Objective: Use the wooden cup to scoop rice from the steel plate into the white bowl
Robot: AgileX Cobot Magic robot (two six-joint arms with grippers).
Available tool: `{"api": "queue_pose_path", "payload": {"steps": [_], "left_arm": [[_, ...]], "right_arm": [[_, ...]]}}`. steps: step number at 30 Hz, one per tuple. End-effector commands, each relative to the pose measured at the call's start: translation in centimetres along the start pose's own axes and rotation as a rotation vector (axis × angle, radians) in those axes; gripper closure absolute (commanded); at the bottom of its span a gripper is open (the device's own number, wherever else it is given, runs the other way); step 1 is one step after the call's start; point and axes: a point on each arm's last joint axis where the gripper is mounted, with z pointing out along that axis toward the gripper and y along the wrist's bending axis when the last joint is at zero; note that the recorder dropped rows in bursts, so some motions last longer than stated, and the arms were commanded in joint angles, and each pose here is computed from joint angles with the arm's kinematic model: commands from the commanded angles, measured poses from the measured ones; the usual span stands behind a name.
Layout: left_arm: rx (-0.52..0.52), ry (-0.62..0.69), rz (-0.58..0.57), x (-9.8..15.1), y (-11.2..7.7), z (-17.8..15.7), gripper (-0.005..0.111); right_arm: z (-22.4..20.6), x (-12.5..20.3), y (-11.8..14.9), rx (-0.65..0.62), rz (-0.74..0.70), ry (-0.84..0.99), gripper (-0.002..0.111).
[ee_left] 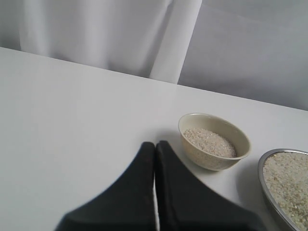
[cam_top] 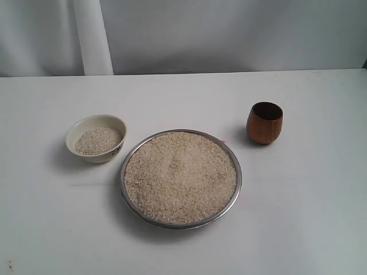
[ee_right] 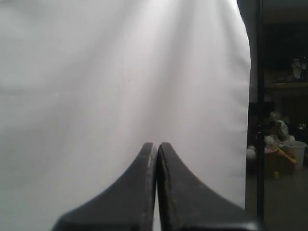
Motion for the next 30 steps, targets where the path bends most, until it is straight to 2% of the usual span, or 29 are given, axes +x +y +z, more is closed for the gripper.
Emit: {"api": "queue_pose_path", "payload": {"steps": [1, 7, 11, 13, 14, 18, 22, 27, 30], "left_arm": [[0.011, -0.012, -0.005, -0.1, -0.1, 0.0, 0.107], [0.011, -0.012, -0.005, -0.1, -0.1, 0.0, 0.107], [0.011, -0.012, -0.005, -0.1, -0.1, 0.0, 0.107], [0.011, -0.012, -0.005, -0.1, -0.1, 0.0, 0.107], [0.011, -0.012, -0.005, -0.1, -0.1, 0.0, 0.107], [0.011, -0.012, -0.005, -0.1, -0.1, 0.0, 0.107], [0.011, -0.012, -0.005, -0.1, -0.1, 0.0, 0.107], [0.011, -0.012, -0.005, -0.1, -0.1, 0.0, 0.107], [0.011, -0.012, -0.005, -0.1, -0.1, 0.0, 0.107]], "right_arm": [[3.9, 0.7, -0.1, -0.003, -0.033, 0.065, 0.108], [8.4, 4.1, 0.1, -0.063, -0.04, 0.11, 0.108], [10.9, 7.7, 0.1, -0.085, -0.083, 0.222, 0.108], [12.1, 10.0, 0.0, -0.095, -0.111, 0.302, 0.108], [13.0, 12.4, 0.0, -0.112, -0.127, 0.379, 0.108], [14.6, 18.4, 0.7, -0.197, -0.196, 0.566, 0.108], [15.4, 23.0, 0.7, -0.213, -0.146, 0.673, 0.108], [16.0, 23.5, 1.4, -0.266, -0.067, 0.606, 0.108], [15.9, 23.6, 1.8, -0.279, -0.067, 0.612, 0.108]]}}
